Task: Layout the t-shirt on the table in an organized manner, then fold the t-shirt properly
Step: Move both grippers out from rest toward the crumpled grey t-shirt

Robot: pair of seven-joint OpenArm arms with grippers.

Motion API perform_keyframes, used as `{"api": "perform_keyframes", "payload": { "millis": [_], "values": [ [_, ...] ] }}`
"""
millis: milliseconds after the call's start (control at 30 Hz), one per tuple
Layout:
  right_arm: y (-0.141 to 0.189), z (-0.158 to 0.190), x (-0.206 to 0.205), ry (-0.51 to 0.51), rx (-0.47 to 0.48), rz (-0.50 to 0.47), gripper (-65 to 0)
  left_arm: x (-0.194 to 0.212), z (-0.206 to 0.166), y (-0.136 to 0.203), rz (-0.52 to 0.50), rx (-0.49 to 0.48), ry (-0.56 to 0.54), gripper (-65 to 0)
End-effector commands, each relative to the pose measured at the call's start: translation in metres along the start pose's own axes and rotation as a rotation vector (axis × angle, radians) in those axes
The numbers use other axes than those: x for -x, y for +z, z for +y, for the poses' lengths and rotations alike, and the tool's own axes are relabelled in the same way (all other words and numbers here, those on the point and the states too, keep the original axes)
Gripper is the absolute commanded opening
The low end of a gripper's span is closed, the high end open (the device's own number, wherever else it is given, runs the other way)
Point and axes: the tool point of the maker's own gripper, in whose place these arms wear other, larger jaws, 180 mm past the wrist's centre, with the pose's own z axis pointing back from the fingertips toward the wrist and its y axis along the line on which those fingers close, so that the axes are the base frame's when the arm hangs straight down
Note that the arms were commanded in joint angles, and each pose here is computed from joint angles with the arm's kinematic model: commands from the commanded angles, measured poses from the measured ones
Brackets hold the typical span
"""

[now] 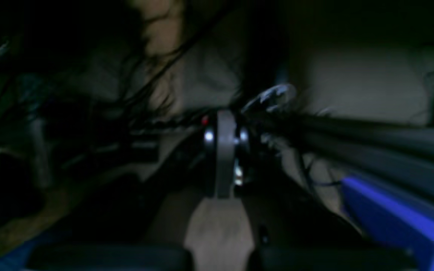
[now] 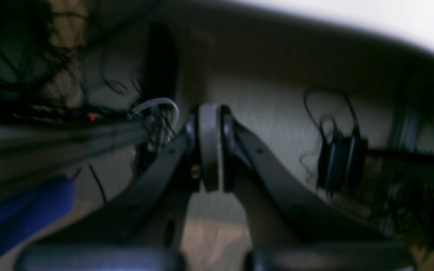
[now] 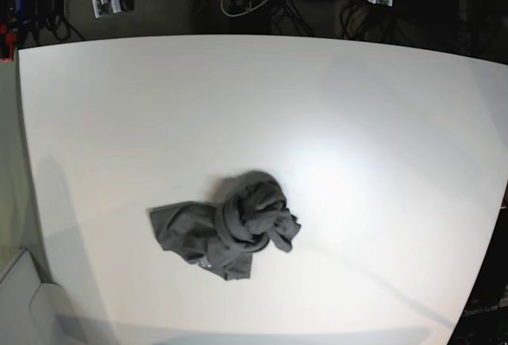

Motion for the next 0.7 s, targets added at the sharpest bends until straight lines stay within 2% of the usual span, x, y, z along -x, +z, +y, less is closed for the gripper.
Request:
{"api": "perform_keyframes", "payload": {
  "millis": [0,233,367,500,667],
  "values": [
    [0.006,-0.002,-0.019,0.011,0.005,-0.062,-65.0,-0.011,0.003,0.008,-0.038,-0.005,-0.010,-65.0],
    [0.020,-0.002,-0.074,0.053,0.016,-0.202,-65.0,-0.073,0.000,0.041,-0.200,-0.001,-0.015,-65.0],
    [0.018,-0.003,-0.089,0.062,0.015,-0.244,-65.0,-0.095,-0.003,0.048,-0.260,0.005,-0.021,-64.9],
    [0.011,0.015,-0.113,0.098,-0.088,-0.315,-65.0,-0.108,-0.004,0.046,-0.295,0.006,-0.023,-64.9],
    [0.009,0.004,-0.150,0.078,-0.080,-0.425,-65.0,-0.131,-0.009,0.052,-0.360,0.018,-0.027,-64.9]
  ]
}}
